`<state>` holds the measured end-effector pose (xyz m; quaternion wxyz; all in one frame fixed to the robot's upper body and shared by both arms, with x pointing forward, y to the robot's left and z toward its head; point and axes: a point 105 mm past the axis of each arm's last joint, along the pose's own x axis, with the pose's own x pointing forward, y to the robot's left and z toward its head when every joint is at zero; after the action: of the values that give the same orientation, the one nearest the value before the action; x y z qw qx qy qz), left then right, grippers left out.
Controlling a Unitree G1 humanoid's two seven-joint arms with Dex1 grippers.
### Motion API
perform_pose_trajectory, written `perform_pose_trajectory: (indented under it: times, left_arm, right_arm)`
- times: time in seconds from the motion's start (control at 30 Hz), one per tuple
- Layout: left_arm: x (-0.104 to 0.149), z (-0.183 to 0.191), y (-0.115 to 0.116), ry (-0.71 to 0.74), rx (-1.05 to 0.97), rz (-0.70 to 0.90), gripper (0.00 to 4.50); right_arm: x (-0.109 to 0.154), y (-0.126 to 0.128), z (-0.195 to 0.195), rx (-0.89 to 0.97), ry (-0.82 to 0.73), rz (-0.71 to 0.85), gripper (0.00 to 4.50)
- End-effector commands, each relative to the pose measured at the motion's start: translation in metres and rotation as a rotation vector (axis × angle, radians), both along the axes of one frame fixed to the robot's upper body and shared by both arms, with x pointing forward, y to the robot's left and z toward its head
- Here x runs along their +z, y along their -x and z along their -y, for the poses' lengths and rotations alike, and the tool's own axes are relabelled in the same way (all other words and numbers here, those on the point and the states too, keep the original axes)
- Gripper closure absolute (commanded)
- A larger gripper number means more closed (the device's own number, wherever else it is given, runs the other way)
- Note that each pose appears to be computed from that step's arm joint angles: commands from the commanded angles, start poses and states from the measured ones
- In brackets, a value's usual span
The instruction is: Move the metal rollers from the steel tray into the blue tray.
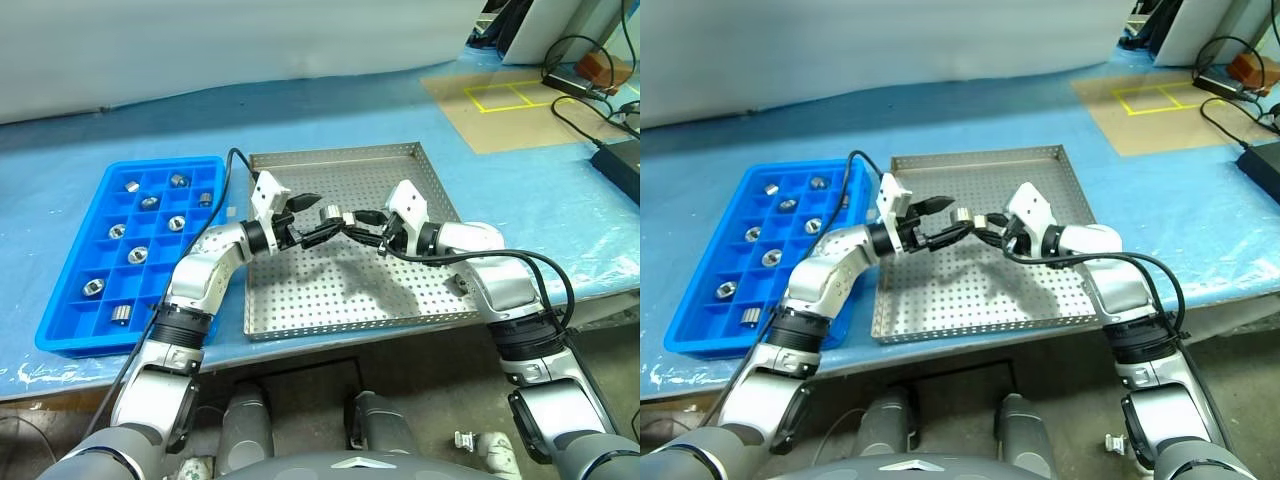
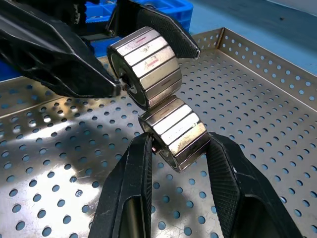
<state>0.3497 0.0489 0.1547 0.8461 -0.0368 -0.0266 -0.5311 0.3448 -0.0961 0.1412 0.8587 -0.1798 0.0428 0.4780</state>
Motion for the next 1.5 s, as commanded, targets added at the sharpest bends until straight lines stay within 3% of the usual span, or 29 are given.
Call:
perform_pose_trajectory:
  times: [0.03, 0.13, 0.33, 0.43, 0.5, 0.93, 1.07, 1.5]
  left_arm:
    - [0.011, 0.002, 0.003, 0.02, -0.013, 0.033, 0.94]
    - [0.007, 0.001, -0.003, -0.007, 0.019, 0.021, 1.94]
    - [0.006, 0.003, -0.001, -0.007, 0.0, 0.02, 1.94]
    - [0.007, 0.003, -0.001, 0.0, -0.001, 0.02, 2.83]
    - [0.005, 0.002, -0.003, -0.009, 0.022, 0.021, 3.19]
    - [0.01, 0.001, -0.004, 0.016, 0.021, 0.014, 3.19]
    - [0.012, -0.005, -0.018, 0.024, 0.108, -0.008, 3.19]
    - [0.014, -0.006, -0.017, 0.025, 0.099, -0.009, 3.2]
  right_arm:
    - [0.015, 0.002, -0.005, 0.023, -0.014, 0.062, 3.29]
    - [0.015, 0.002, -0.005, 0.02, -0.013, 0.064, 3.29]
    - [0.015, 0.0, -0.004, 0.012, -0.014, 0.065, 3.29]
    - [0.014, 0.0, -0.004, 0.009, -0.014, 0.065, 3.29]
    - [0.014, 0.001, -0.004, 0.008, -0.015, 0.064, 3.29]
    - [0.013, 0.001, -0.004, 0.007, -0.015, 0.063, 3.29]
    - [0.013, 0.0, -0.004, 0.006, -0.01, 0.07, 3.29]
    - [0.014, -0.001, -0.006, 0.008, -0.014, 0.072, 3.29]
